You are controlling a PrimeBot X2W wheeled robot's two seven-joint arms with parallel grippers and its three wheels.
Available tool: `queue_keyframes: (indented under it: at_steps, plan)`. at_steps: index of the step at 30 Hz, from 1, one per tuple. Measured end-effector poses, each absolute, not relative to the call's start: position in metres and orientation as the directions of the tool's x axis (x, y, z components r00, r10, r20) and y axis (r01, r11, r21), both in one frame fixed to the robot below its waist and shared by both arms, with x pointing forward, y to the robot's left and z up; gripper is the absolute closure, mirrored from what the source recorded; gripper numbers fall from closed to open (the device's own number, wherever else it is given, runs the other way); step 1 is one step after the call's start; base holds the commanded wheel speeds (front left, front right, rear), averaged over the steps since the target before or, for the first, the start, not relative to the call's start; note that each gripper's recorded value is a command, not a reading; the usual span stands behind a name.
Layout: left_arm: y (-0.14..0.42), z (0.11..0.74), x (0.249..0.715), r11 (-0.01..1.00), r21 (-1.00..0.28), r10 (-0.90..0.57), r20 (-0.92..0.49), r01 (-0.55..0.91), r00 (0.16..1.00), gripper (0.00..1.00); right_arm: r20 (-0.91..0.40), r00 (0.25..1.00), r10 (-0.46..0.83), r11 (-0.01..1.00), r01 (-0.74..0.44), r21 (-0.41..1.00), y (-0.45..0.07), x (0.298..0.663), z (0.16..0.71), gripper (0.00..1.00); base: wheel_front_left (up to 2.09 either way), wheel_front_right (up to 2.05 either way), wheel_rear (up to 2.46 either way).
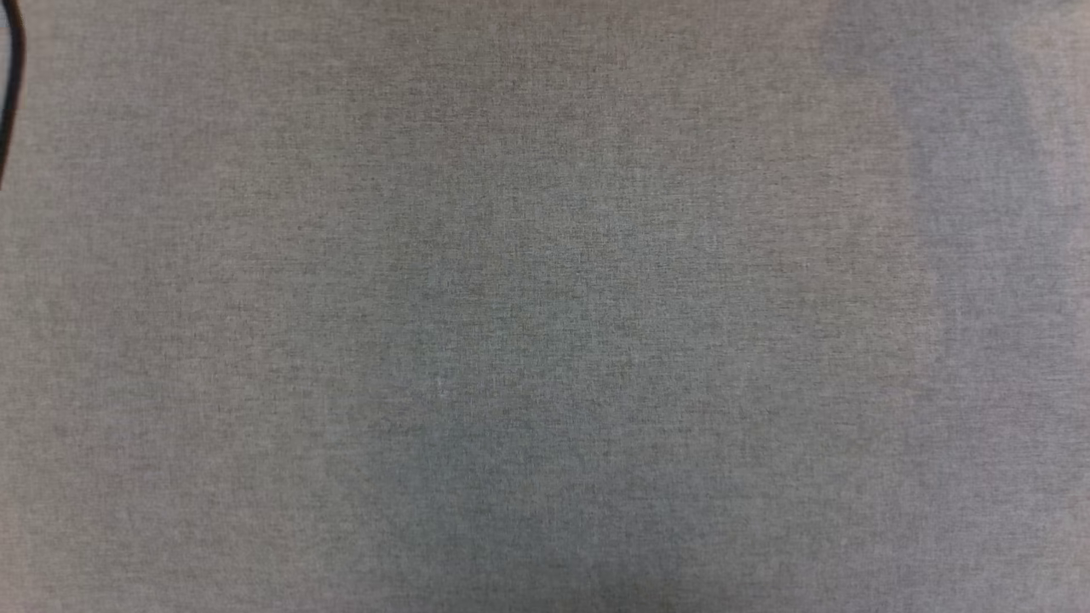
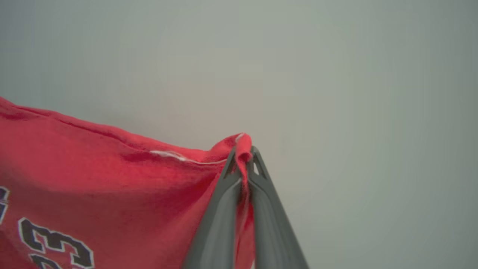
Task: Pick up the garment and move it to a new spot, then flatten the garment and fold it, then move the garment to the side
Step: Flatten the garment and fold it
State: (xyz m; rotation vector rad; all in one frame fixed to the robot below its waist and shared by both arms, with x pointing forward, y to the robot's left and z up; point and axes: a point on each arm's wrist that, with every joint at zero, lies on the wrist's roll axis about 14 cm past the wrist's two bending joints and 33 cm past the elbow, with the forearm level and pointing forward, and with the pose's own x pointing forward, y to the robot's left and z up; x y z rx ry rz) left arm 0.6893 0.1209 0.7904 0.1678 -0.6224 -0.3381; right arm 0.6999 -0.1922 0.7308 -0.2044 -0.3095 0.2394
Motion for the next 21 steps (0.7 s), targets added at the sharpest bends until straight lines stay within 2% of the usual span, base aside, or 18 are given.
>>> queue_keyframes:
  at_steps: [4,10,15,21]
  plan:
    - [0.126,0.744,0.698,0.934,0.228,-0.355,0.476,0.277,0.805,1.0,0.181,0.939,0.291,0.947,-0.255,-0.197,-0.183,0.701,0.672,1.0,0.0,0.0,0.0]
    - [0.132,0.666,0.688,0.934,0.185,-0.352,0.341,0.304,0.872,1.0,0.063,0.944,0.324,0.938,-0.312,-0.148,-0.174,0.682,0.605,1.0,0.0,0.0,0.0]
    - [0.141,0.623,0.658,0.946,0.113,-0.323,0.282,0.303,0.903,1.0,-0.013,0.925,0.381,0.917,-0.379,-0.121,-0.16,0.653,0.565,1.0,0.0,0.0,0.0]
    - [0.156,0.571,0.597,0.955,0.081,-0.297,0.185,0.287,0.937,1.0,-0.106,0.9,0.423,0.9,-0.431,-0.071,-0.158,0.602,0.528,1.0,0.0,0.0,0.0]
